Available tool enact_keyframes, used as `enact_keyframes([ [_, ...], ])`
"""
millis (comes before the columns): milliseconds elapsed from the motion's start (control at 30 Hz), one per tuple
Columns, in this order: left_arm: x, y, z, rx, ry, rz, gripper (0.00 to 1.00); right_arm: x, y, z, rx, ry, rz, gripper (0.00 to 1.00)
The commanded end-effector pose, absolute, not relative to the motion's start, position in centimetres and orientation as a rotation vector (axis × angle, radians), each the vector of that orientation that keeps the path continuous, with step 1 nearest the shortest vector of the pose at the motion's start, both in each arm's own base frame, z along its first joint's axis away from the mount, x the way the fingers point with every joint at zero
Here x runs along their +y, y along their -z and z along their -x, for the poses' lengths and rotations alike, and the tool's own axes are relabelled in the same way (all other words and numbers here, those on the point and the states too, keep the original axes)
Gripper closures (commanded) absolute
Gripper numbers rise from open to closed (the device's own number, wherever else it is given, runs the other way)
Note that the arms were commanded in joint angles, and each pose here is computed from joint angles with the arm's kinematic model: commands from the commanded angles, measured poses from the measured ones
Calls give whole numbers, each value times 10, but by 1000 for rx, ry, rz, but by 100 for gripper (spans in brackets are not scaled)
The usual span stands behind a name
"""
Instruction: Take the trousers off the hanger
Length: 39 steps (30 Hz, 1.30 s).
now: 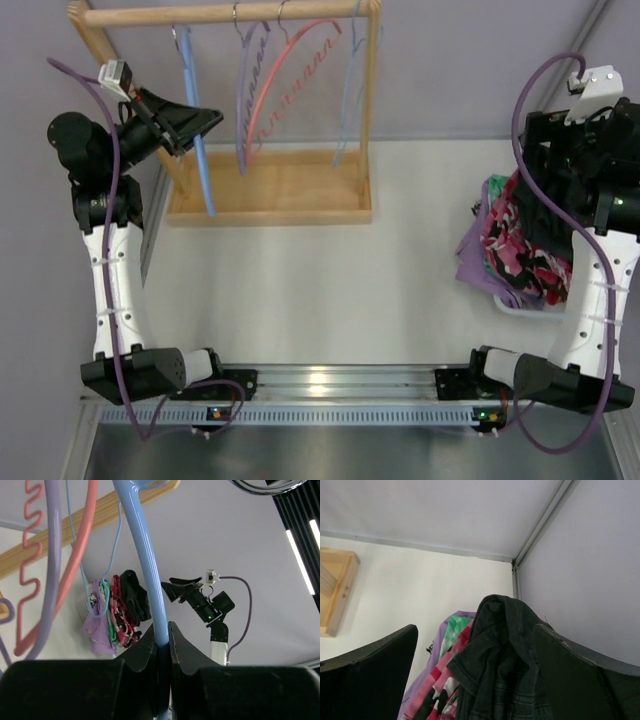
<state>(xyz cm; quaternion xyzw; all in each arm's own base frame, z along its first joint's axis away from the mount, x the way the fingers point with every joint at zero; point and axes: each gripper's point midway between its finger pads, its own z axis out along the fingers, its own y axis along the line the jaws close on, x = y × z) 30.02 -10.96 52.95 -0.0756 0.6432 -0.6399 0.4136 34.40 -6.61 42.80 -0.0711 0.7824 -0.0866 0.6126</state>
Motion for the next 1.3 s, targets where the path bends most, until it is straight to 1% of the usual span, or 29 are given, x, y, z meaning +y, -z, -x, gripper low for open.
enact_keyframes([
  [0,-101,-551,-300,1558,1490,20,100,-52,-454,-337,1745,115,145,1],
  [33,-96,-545,-315,1577,1505,47,100,-52,-458,-337,1738,107,137,1],
  [267,-84,-553,-354,1558,1495,61,100,-46,-461,-338,1731,54,112,1],
  [467,-79,-567,-367,1512,1471,47,100,-44,-459,-341,1733,23,90,1],
  [700,-77,-566,-403,1484,1490,104,100,-42,-457,-343,1736,-5,71,1],
  [1067,-104,-550,-423,1510,1534,87,100,-41,-453,-338,1731,5,85,0],
  [1267,-102,-528,-440,1546,1543,137,100,-40,-449,-339,1739,-5,85,1],
])
